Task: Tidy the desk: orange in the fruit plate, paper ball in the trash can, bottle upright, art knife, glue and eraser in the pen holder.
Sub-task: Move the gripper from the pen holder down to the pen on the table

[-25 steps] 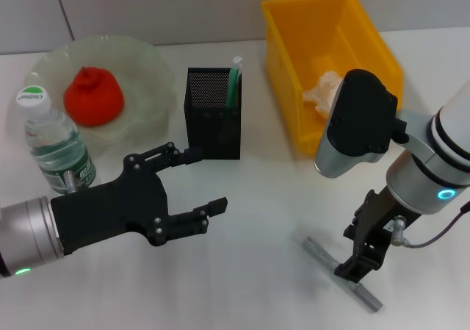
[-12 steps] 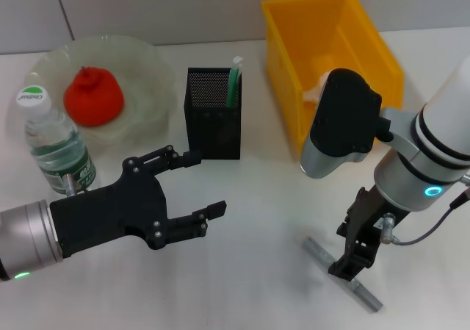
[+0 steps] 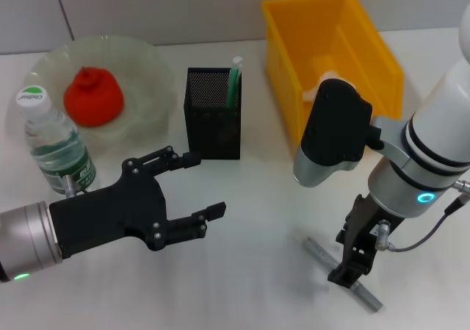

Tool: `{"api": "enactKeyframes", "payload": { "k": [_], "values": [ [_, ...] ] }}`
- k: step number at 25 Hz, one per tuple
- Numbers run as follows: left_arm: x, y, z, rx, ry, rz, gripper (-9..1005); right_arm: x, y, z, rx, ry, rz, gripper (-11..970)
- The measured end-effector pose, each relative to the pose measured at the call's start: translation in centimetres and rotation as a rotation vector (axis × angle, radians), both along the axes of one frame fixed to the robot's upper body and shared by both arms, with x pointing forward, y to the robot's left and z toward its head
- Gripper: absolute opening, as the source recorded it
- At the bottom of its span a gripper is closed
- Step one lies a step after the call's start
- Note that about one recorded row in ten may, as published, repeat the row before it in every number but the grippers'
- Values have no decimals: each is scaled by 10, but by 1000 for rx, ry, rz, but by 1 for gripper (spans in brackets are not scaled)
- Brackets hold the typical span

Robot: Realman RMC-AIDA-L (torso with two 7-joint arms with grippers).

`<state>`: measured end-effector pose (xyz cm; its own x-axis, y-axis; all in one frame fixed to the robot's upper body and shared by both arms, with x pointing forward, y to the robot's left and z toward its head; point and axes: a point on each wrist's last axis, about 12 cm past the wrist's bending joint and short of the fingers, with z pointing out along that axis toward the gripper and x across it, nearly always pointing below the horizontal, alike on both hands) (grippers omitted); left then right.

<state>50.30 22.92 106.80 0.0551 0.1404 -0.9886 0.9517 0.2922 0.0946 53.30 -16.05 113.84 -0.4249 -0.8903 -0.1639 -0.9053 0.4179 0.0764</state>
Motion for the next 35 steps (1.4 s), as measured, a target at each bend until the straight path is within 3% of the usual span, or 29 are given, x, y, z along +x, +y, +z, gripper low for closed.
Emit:
{"api": "enactKeyframes", "payload": {
  "k": [17,23,35],
  "values": [
    [-1,1,-1,0,4,2,785,0,1,-2,-6,4,-1,639],
    [-1,1,-1,1,4,4,784,-1,3,-3,-9,2,8,497],
    [0,1,-1,3,3,6,784,0,5,-9,-23,21,4,475]
  ]
}}
